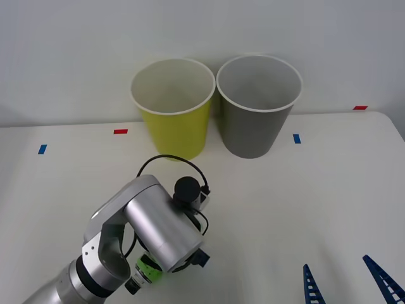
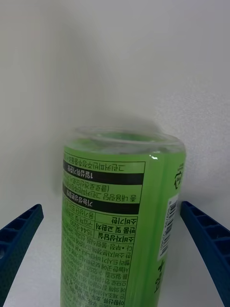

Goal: Put cans in the gray bin and PET bottles in the light green bin.

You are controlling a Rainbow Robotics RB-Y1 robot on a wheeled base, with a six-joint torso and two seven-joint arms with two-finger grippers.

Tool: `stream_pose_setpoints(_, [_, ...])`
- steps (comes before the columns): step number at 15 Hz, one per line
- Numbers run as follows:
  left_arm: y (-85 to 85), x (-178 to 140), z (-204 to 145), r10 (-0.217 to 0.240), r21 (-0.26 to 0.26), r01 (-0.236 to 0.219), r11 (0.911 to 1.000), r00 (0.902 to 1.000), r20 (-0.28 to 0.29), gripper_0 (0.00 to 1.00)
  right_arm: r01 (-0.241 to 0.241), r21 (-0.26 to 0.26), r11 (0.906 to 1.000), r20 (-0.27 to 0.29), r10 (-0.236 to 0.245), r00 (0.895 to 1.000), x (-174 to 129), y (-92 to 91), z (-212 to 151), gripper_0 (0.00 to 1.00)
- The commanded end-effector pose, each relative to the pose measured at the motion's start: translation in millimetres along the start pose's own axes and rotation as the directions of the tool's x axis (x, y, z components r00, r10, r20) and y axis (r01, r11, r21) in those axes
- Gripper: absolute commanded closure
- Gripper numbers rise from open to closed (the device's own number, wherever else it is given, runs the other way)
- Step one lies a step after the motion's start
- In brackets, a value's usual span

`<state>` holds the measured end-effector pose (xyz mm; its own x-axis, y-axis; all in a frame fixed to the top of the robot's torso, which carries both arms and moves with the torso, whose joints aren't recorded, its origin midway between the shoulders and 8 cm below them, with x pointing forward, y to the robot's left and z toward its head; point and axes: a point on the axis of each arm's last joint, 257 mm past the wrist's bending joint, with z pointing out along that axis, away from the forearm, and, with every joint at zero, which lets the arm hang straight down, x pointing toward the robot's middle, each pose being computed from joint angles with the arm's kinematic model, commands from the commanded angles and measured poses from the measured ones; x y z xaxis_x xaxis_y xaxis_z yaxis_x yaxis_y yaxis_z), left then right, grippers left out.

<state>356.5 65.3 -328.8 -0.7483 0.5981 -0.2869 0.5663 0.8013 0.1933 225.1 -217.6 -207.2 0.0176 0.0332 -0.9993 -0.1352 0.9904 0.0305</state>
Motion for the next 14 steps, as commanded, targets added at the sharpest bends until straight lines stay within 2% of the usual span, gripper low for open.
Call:
stream_pose_setpoints(1, [-1.0, -3.3, 0.5, 0.0, 0.014, 0.0, 0.9999, 1.0, -0.003, 0.0, 0.0, 0.0, 1.0, 0.0, 0.0, 1.0, 0.0, 0.0, 0.0, 0.0])
stream_pose_setpoints(5, [-2.1, -4.1, 3.5, 0.0, 0.022, 0.0, 0.9998, 1.0, -0.01, 0.0, 0.0, 0.0, 1.0, 0.0, 0.0, 1.0, 0.0, 0.0, 0.0, 0.0])
stream_pose_setpoints(6, [0.1, -4.8, 3.2, -0.001, 0.02, 0.002, 0.9998, 1.0, -0.008, 0.47, 0.0, 0.0, 1.0, 0.0, 0.0, 1.0, 0.0, 0.0, 0.0, 0.0])
stream_pose_setpoints(7, [1.2, -4.9, 2.9, 0.021, 0.021, -0.021, 0.9996, 0.9997, -0.007, 1.0, 0.0, 0.0, 1.0, 0.0, 0.0, 1.0, 0.0, 0.0, 0.0, 0.0])
stream_pose_setpoints(14, [2.4, -10.5, 1.0, 0.041, 0.022, -0.041, 0.9989, 0.9991, 0.015, 1.0, 0.0, 0.0, 1.0, 0.0, 0.0, 1.0, 0.0, 0.0, 0.0, 0.0])
